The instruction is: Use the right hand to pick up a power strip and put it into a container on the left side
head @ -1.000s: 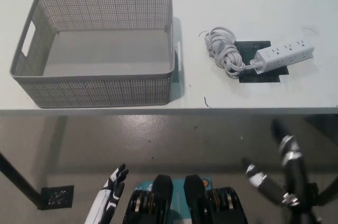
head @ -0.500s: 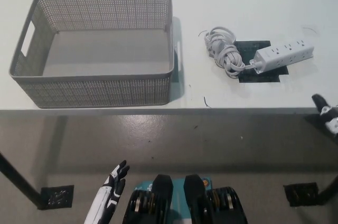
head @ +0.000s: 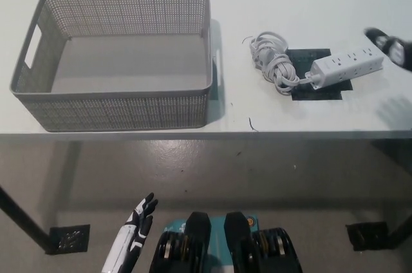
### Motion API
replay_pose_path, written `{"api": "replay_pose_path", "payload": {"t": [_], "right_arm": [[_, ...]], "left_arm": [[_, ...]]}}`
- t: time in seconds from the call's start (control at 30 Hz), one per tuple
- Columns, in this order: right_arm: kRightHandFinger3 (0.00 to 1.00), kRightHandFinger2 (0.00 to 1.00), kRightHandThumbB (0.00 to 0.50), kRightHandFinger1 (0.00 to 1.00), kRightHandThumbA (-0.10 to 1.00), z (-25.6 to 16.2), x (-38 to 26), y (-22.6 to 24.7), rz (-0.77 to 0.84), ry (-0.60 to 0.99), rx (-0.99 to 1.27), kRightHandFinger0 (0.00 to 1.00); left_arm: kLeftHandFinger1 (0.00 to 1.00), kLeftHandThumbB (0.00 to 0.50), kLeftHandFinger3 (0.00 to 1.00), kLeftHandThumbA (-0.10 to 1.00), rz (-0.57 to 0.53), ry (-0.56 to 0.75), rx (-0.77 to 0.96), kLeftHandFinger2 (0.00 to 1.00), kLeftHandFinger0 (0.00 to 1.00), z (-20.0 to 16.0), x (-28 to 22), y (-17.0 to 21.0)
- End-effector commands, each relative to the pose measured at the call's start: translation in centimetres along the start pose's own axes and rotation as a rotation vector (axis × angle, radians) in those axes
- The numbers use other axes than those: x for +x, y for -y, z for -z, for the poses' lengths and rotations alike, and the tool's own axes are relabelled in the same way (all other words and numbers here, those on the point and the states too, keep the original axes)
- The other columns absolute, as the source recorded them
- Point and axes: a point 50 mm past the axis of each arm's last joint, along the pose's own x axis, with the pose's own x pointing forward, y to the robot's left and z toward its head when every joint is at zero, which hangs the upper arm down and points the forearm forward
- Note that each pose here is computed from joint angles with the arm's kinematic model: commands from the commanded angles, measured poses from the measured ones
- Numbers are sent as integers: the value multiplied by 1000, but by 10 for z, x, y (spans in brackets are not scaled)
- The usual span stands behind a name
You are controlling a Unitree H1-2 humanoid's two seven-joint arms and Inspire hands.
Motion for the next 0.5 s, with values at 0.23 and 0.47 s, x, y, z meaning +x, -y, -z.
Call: {"api": "replay_pose_path", "payload": {"t": [0.23, 0.47], "right_arm": [[1000, 1000, 419, 1000, 959, 36, 91, -40, -381, -264, -250, 1000], [1000, 1000, 398, 1000, 936, 49, 98, -74, -470, -316, -268, 1000]], "left_arm": [[1000, 164, 1000, 1000, -18, 121, 15, 1000, 1000, -20, 14, -10], [1000, 164, 1000, 1000, -15, 117, 22, 1000, 1000, -19, 12, -10]]}}
